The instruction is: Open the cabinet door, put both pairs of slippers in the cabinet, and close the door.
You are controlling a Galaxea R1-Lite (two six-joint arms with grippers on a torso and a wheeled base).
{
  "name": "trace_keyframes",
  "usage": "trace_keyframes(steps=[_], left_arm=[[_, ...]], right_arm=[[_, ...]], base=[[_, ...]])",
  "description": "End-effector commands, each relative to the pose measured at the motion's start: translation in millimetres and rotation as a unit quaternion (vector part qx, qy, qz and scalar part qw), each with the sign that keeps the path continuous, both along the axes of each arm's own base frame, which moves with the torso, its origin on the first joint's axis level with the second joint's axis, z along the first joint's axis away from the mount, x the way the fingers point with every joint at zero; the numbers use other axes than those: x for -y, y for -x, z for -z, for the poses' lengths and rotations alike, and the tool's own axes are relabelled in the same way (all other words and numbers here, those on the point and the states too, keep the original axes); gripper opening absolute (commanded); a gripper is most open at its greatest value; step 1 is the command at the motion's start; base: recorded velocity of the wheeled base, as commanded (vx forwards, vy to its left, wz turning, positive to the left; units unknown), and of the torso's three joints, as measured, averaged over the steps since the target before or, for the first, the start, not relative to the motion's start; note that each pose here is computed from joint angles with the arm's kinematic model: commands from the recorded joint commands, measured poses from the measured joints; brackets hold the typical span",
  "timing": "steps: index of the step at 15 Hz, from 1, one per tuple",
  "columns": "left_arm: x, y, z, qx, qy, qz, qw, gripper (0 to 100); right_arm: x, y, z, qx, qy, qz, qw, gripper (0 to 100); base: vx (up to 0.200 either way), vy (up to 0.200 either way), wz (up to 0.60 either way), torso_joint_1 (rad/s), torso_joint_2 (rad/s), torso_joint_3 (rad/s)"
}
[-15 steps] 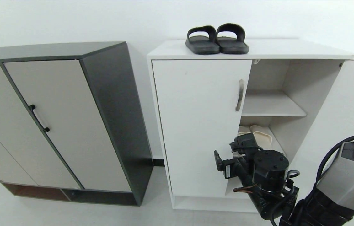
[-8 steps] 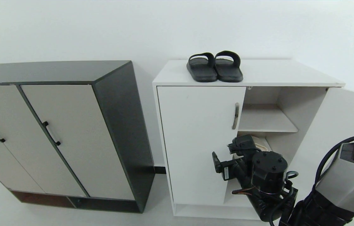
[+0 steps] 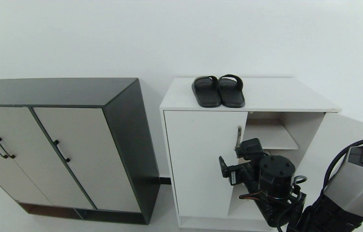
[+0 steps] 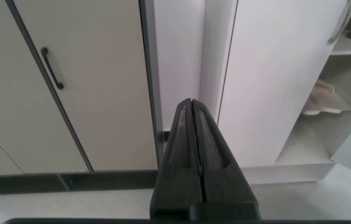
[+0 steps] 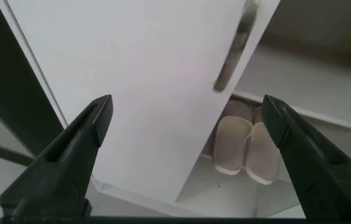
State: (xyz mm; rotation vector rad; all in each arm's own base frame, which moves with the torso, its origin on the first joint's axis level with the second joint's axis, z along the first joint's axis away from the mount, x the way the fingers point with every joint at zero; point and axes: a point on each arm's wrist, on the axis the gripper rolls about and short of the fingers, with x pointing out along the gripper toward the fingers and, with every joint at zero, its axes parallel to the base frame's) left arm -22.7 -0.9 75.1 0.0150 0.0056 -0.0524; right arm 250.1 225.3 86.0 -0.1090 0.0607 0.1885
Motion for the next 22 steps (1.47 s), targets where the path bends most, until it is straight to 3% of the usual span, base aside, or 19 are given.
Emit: trace_keyframes(steps=[1, 14, 16, 20, 22], left_arm=[[0.0, 0, -0.1, 0.001, 0.0, 0.0, 1.0, 0], [0.0, 0, 0.0, 0.0, -0.001, 0.0, 1.0, 0], [0.0, 0, 0.0, 0.0, 0.0, 0.0, 1.0, 0], [0.0, 0, 0.0, 0.0, 0.0, 0.0, 1.0, 0], [0.0, 0, 0.0, 0.0, 0.001, -0.001, 1.0, 0]], right_arm=[[0, 0, 1, -0.001, 0.001, 0.0, 1.0, 100], [4, -8, 8, 0.006, 0.028, 0.007, 1.0, 100], [0, -11, -8, 0.034, 0.033, -0.002, 0.999, 100], [-12, -14, -70, -0.047, -0.025, 0.011, 0.999, 100], [-19, -23, -88, -0.048, -0.052, 0.048, 0.996, 100]], base=[[0.0, 0.0, 0.0, 0.178, -0.51, -0.305], [0.0, 0.0, 0.0, 0.225, -0.52, -0.298], [0.0, 0.0, 0.0, 0.023, -0.04, -0.028], [0.0, 0.0, 0.0, 0.0, 0.0, 0.0], [0.0, 0.0, 0.0, 0.0, 0.0, 0.0]])
